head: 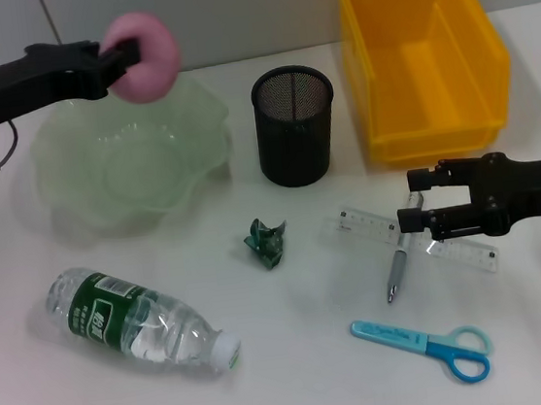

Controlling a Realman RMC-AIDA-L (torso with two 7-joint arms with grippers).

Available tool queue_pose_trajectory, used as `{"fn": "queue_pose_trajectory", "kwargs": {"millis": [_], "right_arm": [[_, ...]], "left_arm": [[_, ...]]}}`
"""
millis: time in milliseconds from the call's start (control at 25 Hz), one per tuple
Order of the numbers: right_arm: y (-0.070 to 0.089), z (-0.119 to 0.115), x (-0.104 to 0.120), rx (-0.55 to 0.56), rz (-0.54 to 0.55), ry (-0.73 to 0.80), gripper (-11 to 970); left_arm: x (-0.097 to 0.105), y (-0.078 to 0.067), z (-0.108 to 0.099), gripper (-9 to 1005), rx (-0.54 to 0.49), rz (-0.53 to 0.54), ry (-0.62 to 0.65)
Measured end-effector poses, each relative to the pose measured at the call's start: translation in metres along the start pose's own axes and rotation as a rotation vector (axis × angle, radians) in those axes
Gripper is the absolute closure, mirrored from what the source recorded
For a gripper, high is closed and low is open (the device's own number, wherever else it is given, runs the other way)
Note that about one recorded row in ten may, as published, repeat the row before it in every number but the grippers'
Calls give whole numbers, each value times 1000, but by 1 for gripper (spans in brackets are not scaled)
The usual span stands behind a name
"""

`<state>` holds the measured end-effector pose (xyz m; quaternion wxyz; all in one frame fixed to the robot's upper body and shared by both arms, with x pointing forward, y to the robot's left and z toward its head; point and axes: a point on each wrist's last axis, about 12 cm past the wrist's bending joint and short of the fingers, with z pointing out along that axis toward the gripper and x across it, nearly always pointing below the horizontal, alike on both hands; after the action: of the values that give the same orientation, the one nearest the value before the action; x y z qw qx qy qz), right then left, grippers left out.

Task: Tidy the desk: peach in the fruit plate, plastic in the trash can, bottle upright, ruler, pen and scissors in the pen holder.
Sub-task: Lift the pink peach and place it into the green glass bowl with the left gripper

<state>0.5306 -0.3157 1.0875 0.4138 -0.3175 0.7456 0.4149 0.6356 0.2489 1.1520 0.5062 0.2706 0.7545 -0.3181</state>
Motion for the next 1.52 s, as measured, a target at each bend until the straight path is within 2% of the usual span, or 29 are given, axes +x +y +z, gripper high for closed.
{"fn": "queue_pose_trajectory", "kwargs": {"millis": [120, 360, 640, 840, 1240, 1520], "right_arm": [[-2, 3, 0, 5, 8, 0, 156], [-4, 6, -1, 12, 15, 6, 156], [-6, 6, -1, 27, 17, 10, 157], [-6, 5, 0, 28, 18, 11, 157], [-8, 8, -4, 28, 10, 12, 158], [-8, 8, -5, 32, 8, 13, 158]], "left_arm": [[11, 6, 0, 880, -63, -2, 4], [23, 11, 5, 905, -115, 17, 28], [31, 13, 15, 930, -180, 70, 98], [38, 17, 19, 936, -238, 58, 120], [40, 17, 20, 835, -243, 60, 123], [39, 17, 20, 547, -244, 64, 125]]}}
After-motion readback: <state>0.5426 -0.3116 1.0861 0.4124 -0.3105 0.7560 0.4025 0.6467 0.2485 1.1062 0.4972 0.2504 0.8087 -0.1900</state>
